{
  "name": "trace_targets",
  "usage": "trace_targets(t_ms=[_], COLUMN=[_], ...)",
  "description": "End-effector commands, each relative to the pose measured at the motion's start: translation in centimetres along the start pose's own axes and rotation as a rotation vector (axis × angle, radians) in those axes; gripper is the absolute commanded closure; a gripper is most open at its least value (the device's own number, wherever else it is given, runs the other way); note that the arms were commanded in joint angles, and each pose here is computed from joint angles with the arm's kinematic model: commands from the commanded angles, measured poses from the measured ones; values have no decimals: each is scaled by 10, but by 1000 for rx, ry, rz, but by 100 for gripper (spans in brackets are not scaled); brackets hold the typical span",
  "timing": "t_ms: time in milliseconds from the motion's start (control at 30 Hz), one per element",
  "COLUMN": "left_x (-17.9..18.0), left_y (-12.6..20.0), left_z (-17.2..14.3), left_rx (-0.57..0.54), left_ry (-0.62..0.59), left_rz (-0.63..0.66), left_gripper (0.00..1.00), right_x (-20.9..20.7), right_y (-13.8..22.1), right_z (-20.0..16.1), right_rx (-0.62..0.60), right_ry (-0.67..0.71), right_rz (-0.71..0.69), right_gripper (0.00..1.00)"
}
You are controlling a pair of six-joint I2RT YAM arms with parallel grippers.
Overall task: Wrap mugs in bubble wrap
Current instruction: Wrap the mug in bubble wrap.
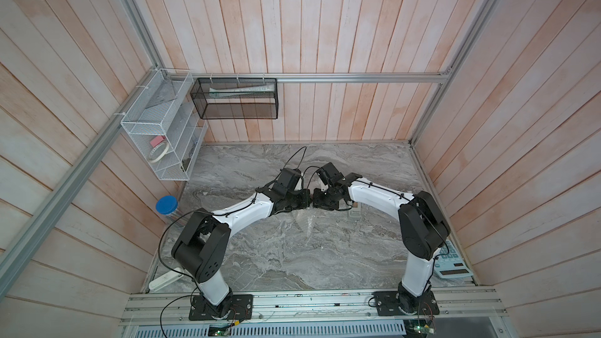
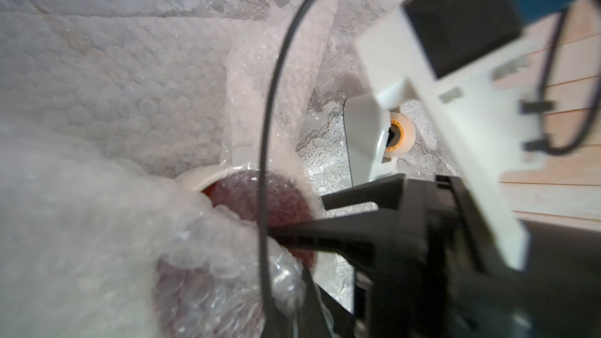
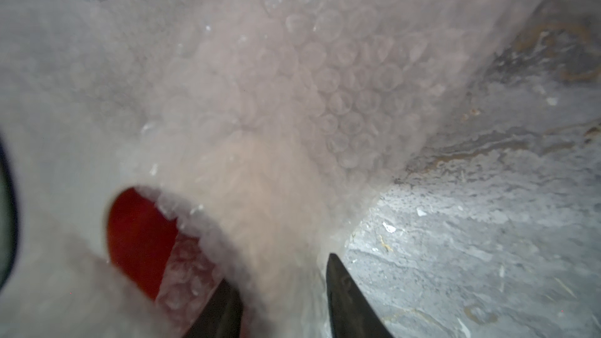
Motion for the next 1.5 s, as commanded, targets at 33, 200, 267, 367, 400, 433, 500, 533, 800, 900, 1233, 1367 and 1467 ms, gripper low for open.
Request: trace_targets(t_ms=[33,200,267,367,400,433,500,533,800,900,1233,1367,1467], left_x=[-1,1,0,1,1,1,2,1,0,-1,-7,-14,-20], left_y=[-8,-10,-11,-13,-13,-13,-13,-12,-8,-10,-8,1,15], left_z=[5,4,4,3,3,4,3,4,9,11,13,20,26], left_rx=[1,4,7,11,11,10,9,4,-12,-10,-13,-31,-65], left_ry=[-33,-27,-25,-21,-21,-20,-16,-16,-16,-20,-28,-41,-61], left_rz=[13,15,10,9,10,9,15,15,13,5,-28,-45,-52], left_gripper=[100,100,100,100,100,100,100,100,100,100,100,82,56], right_x=[11,12,13,19,20,21,17,14,-2,-2,-12,-21,-24], right_y=[37,58,61,62,60,57,47,43,33,27,-8,-18,-23], right_z=[4,2,-1,-5,-7,-8,-12,-14,-24,-24,-13,-10,-10], right_rx=[-75,-120,-127,-142,-140,-134,-115,-111,-130,-127,-97,-80,-67], right_ry=[-7,-10,-6,17,22,26,30,29,-8,-10,-33,-60,-73], right_rz=[84,116,125,151,156,154,129,116,120,132,68,42,28], right_gripper=[51,32,31,29,28,28,29,29,33,33,36,41,44])
Point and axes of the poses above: each gripper's point midway between its finger pads, its own y axis back along the fingers, its own x axis along the line the jaws close on, z = x × y, the point moved 6 cm from there along y, back along the fingers, and after that the axes turned 7 degrees about -y, right-handed, at the moved point
